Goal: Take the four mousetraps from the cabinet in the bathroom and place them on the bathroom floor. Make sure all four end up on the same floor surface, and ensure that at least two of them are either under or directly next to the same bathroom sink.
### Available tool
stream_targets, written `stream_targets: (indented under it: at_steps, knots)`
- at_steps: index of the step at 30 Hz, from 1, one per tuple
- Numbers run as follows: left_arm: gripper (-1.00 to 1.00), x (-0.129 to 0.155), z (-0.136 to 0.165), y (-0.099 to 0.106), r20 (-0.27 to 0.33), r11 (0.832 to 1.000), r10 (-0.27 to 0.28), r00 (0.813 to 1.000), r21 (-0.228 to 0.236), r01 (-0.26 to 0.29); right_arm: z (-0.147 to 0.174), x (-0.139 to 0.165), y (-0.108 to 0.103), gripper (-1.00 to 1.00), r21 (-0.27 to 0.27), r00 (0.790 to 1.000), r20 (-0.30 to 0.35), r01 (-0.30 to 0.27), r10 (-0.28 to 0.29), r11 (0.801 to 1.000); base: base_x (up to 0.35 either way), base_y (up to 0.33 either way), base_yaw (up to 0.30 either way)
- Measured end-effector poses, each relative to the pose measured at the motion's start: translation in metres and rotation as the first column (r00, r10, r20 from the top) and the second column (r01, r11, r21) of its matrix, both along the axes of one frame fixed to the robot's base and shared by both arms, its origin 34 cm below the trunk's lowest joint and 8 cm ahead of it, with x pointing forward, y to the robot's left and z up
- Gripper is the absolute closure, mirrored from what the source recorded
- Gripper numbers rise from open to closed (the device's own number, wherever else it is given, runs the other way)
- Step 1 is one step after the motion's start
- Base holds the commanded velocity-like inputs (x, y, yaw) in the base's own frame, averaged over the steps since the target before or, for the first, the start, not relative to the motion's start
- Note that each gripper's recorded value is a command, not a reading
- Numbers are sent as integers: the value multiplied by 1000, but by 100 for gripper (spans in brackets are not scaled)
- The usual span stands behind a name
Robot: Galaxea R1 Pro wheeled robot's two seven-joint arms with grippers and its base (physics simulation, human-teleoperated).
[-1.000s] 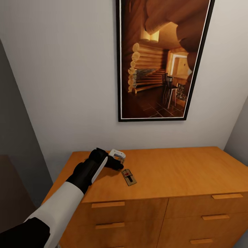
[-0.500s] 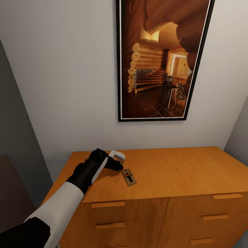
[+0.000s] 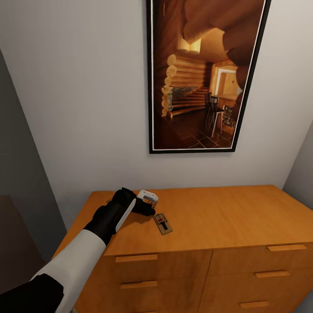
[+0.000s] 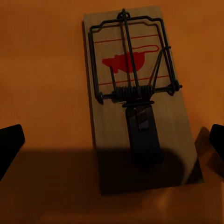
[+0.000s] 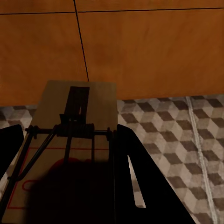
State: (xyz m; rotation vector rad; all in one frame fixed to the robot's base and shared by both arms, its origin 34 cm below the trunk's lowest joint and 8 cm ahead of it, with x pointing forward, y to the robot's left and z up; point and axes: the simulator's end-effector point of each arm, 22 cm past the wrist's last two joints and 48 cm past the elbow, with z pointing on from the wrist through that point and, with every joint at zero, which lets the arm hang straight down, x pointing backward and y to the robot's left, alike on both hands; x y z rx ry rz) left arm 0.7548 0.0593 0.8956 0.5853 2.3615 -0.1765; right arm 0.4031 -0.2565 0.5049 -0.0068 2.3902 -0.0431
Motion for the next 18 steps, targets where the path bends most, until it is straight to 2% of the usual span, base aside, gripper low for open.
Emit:
stream_targets:
  at_steps: [18]
  knots:
    - [-100, 0, 0, 0, 0, 1000, 0, 1000, 0, 0, 0, 0, 0, 100, 0, 1000, 0, 0, 0, 1000, 0, 0, 0]
